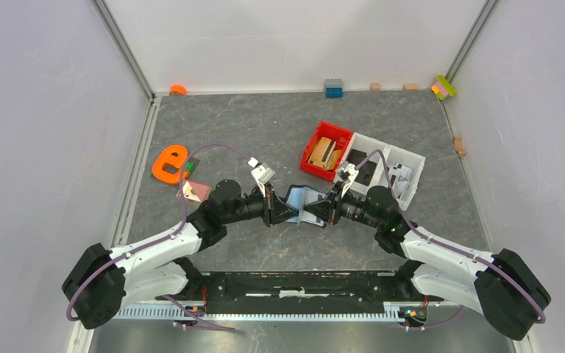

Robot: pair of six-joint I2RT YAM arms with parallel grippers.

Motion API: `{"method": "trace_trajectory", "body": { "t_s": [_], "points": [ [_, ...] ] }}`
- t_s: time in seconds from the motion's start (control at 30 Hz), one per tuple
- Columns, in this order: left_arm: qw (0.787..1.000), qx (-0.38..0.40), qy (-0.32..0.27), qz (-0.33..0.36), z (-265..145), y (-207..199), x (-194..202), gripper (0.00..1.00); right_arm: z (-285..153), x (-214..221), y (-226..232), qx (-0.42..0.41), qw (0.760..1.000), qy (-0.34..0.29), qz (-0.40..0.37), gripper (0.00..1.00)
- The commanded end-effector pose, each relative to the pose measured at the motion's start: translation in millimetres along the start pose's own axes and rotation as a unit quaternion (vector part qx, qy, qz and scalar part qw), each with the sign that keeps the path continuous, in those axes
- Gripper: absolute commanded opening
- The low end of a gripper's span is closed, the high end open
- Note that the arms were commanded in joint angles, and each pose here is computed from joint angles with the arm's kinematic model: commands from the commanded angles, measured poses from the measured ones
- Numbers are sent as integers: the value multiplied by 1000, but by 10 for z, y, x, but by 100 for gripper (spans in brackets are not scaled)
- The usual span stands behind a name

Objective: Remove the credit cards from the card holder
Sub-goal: Remove the credit card from the card holder.

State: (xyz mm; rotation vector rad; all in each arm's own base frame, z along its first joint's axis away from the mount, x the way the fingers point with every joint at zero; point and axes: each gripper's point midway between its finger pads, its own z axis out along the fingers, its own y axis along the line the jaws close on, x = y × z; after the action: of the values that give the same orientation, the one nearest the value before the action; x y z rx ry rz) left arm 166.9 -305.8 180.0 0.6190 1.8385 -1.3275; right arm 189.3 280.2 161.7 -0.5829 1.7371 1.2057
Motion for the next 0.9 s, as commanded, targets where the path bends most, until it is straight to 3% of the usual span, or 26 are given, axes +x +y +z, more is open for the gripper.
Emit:
{"method": "trace_trajectory", "body": {
  "t_s": [0.0, 0.07, 0.17, 0.23, 0.53, 0.6, 0.63, 0.77, 0.87],
  "points": [
    [998, 48, -30, 6, 63, -277, -293, 25, 71, -190, 41, 0, 1000, -16, -12, 10],
    [999, 36, -31, 5, 54, -245, -302, 41, 71, -176, -14, 14, 1000, -13, -9, 0],
    [999, 25, -38, 12, 8, -218, -303, 70, 69, -170, -44, 23, 1000, -12, -8, 0],
    [999, 12, -49, 14, -13, -167, -312, 79, 70, -167, -41, 22, 1000, -11, -7, 0],
    [999, -35, -25, 25, 91, -22, -216, 83, 88, -161, -12, 13, 1000, -8, -2, 0],
    [999, -36, -25, 31, 98, -35, -207, 99, 87, -160, -15, 14, 1000, -8, -2, 0],
    [998, -36, -26, 35, 98, -45, -207, 100, 92, -156, -19, 15, 1000, -7, -1, 0],
    [998, -48, -23, 45, 111, -34, -187, 99, 113, -136, -29, 16, 1000, 0, 6, 0],
    [996, -67, -15, 51, 146, 13, -158, 93, 137, -147, -34, 20, 1000, -2, 14, 0]
  ]
}}
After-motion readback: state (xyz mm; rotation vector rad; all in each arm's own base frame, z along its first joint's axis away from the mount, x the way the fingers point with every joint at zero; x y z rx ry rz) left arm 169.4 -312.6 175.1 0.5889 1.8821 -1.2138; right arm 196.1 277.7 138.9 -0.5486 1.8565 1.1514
